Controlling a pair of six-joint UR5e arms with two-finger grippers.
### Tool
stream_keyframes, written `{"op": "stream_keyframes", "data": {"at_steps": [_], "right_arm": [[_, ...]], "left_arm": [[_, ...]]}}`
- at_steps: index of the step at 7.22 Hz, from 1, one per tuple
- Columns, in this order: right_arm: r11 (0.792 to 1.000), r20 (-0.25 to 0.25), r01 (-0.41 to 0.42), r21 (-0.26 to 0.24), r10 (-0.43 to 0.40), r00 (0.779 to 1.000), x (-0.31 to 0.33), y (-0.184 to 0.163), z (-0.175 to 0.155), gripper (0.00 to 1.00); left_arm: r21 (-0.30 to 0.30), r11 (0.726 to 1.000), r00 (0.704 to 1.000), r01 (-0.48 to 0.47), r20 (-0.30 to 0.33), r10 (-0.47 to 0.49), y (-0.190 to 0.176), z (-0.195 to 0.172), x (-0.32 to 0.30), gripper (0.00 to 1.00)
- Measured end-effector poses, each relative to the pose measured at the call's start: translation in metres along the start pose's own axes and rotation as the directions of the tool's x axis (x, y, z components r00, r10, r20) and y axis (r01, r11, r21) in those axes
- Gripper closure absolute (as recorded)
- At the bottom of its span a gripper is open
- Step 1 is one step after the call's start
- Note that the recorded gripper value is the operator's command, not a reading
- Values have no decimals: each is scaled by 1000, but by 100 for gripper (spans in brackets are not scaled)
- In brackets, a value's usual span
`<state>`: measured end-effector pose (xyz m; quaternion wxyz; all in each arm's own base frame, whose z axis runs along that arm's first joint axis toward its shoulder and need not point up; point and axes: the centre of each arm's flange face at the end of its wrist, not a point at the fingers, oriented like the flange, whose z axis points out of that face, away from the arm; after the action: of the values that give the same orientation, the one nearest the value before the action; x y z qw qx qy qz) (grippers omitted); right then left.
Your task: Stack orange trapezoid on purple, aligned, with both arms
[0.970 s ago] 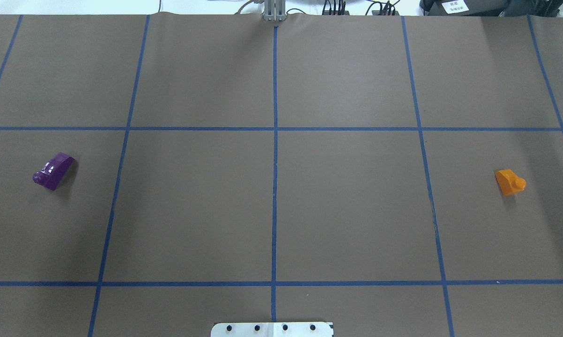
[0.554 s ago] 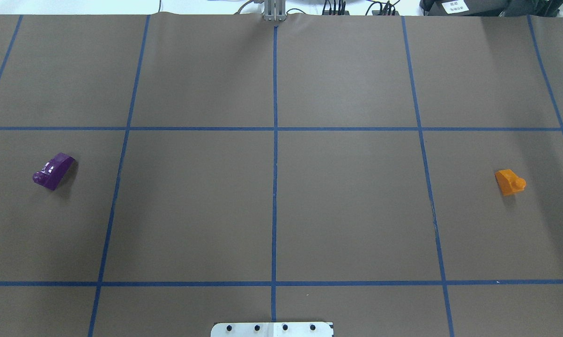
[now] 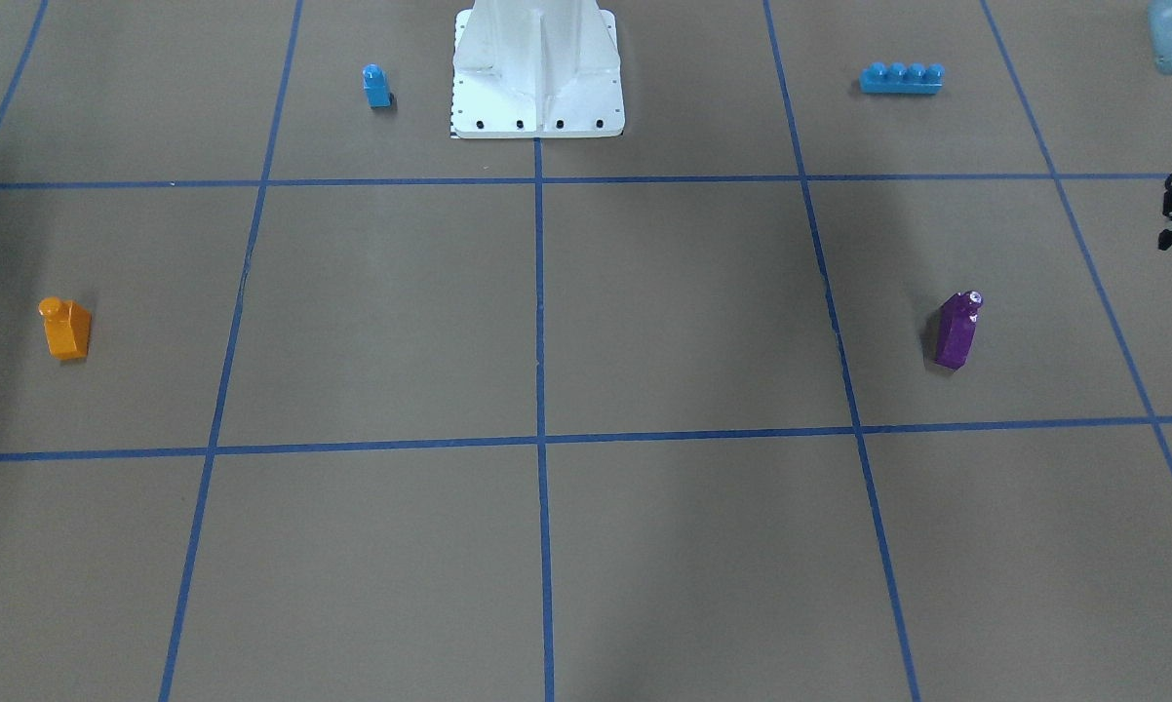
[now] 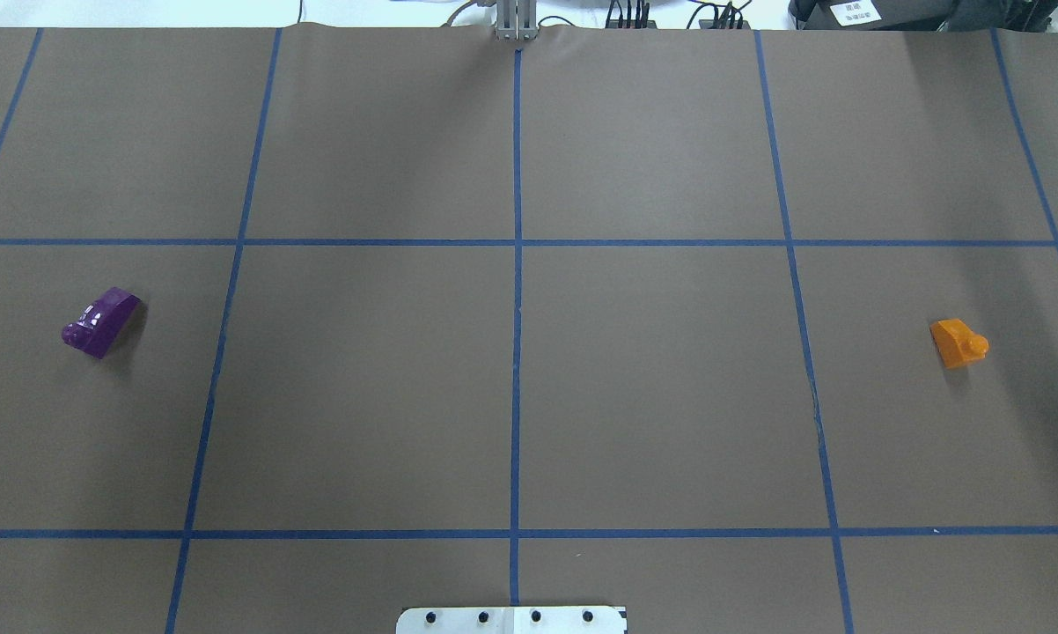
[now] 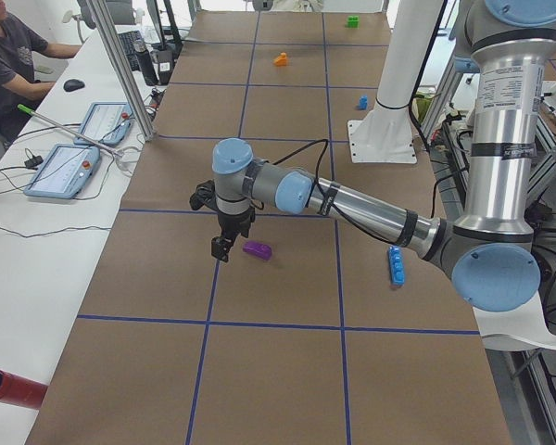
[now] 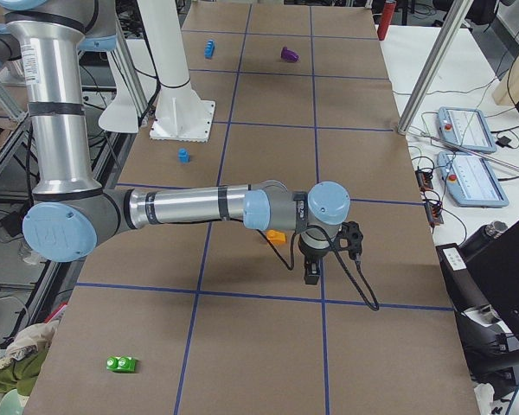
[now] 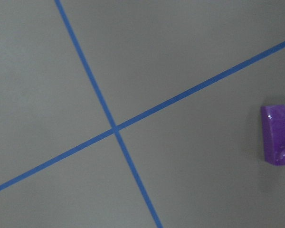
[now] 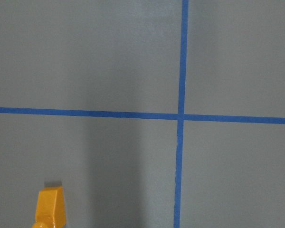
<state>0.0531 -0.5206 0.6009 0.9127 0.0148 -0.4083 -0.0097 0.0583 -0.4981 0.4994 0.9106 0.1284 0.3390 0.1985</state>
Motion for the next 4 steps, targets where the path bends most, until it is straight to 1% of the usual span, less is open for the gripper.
{"op": "stream_keyframes", "data": {"at_steps": [2,3,4], "right_arm": [[999,17,31,27,-32,999,-1,1,1,0],[999,19,36,31,-36,999,-1,1,2,0],[999,20,37,32,-37,999,-2,1,2,0]], "left_arm": [[17,994,992,111,-63,-110,-15,50,62,0],[21,990,986,140,-90,-138,-15,76,78,0],[20,989,984,147,-106,-144,-13,103,88,0]]}}
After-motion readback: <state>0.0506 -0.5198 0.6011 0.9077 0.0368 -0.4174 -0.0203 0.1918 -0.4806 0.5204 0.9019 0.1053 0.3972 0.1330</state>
